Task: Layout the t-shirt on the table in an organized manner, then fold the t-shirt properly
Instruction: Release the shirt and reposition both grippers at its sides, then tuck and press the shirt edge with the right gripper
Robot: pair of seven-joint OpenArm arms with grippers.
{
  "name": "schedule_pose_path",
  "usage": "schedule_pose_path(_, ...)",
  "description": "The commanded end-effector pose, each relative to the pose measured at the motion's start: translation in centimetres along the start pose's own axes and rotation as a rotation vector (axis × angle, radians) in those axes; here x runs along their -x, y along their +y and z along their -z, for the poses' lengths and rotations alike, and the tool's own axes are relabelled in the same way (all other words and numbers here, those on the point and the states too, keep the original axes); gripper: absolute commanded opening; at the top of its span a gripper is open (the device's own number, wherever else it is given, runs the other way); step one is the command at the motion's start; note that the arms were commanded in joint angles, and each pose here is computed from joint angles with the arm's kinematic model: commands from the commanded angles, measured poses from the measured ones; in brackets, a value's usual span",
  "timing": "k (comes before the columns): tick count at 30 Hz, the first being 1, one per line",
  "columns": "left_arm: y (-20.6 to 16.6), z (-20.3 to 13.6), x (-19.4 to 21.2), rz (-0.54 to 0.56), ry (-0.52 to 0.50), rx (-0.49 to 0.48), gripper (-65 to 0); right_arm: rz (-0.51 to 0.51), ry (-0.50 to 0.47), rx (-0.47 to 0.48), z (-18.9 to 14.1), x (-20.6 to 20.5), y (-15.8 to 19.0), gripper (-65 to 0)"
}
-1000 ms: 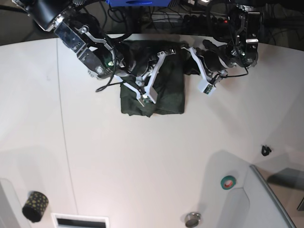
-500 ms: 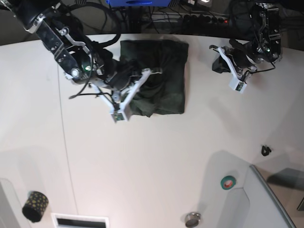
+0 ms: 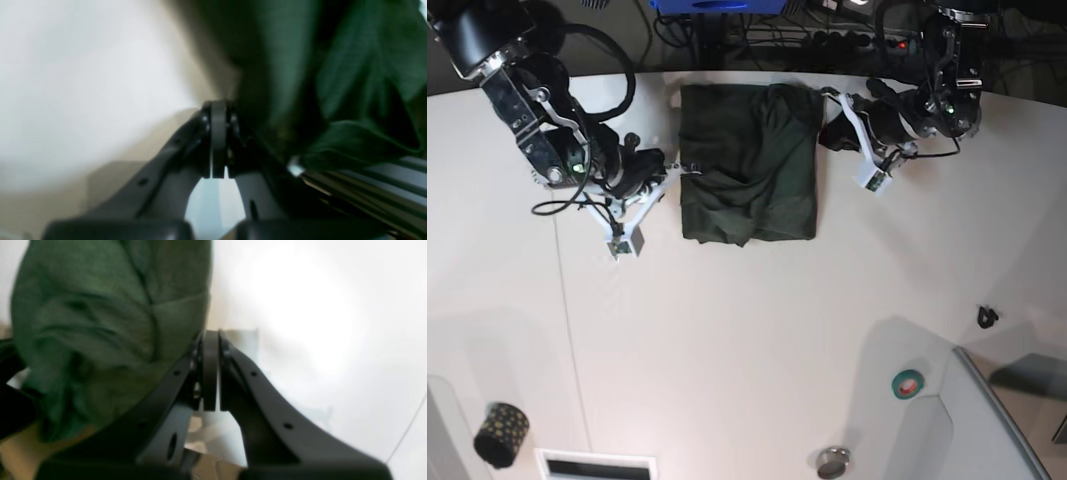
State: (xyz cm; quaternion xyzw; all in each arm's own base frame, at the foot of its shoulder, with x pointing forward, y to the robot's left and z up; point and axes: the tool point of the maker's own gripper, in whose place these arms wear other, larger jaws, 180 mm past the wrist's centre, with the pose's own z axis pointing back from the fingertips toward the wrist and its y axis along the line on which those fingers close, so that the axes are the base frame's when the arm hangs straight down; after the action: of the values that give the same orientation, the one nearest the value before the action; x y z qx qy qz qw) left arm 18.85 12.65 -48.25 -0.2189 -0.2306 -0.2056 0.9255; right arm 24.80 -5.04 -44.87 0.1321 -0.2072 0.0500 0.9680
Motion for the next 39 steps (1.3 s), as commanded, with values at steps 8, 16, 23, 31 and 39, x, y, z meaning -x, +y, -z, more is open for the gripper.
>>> schedule_pose_path(8,-1.6,0.7,-1.2,-0.004,-0.045,0.037,-65.0,0.019,-0.044,-0.047,0.4,-1.6,2.1,-64.7)
schedule_pose_path(16,-3.1,1.4,-1.0,0.016,-0.030,0.074,-65.0,0.041,-0.072,-0.114,0.9,-3.8,5.7,-64.8)
schedule_pose_path(23,-2.8,1.3,-1.0,0.013,-0.032,0.068,-65.0,-0.045,-0.047,-0.219,1.3,-3.3,10.9,-64.8)
schedule_pose_path(31,-2.8,1.1,-1.3,0.019,-0.038,0.065,-65.0,-0.159,-0.081,-0.296,1.9,-5.3,17.1,-64.8)
schedule_pose_path(39,1.4,-1.8,0.8,-0.039,-0.031,-0.049,-65.0,-0.200,-0.190,-0.384,-2.0,-9.3,18.0,-64.8)
